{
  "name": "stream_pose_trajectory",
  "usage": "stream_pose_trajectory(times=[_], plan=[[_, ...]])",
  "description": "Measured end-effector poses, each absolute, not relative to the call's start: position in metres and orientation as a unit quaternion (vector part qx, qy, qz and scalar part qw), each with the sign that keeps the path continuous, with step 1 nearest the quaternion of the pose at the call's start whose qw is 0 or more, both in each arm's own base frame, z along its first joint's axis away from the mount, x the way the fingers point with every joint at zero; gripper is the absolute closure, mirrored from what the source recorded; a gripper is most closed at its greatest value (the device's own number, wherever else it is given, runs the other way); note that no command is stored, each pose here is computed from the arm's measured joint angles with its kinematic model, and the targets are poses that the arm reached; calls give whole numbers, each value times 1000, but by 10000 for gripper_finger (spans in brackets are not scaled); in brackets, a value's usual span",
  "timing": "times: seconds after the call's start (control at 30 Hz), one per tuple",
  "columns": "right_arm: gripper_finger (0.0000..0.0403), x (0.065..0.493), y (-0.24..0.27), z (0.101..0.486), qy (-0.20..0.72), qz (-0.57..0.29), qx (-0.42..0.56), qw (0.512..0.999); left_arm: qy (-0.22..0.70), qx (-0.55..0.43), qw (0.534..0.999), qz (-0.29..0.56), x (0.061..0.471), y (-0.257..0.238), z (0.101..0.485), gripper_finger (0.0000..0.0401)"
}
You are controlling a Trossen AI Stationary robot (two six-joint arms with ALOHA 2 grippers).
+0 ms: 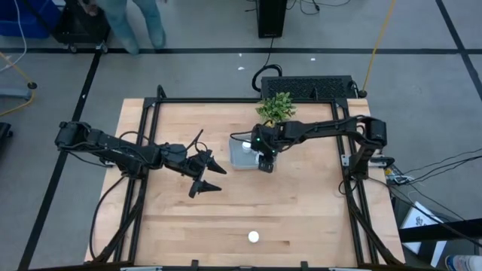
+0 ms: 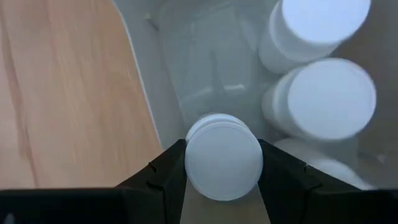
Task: Pick and place pill bottles into a basket
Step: Put the white pill bottle into the gray bin
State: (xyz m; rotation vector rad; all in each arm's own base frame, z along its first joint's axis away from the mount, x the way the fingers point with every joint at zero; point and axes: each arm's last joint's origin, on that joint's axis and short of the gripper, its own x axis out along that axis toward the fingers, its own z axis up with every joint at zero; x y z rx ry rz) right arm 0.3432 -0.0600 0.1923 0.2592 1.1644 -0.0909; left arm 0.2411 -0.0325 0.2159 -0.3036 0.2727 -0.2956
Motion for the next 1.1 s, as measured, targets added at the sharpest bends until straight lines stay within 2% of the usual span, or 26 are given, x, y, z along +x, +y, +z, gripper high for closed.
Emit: stream_pose_trajectory(times=[0.53, 1.1], plan=[[232, 347, -60, 189, 556, -35, 113, 823, 136, -145, 969, -147, 241, -32, 216, 54], [188, 349, -53, 193, 548, -25, 96, 830, 139, -145, 969, -146, 241, -32, 215, 54]])
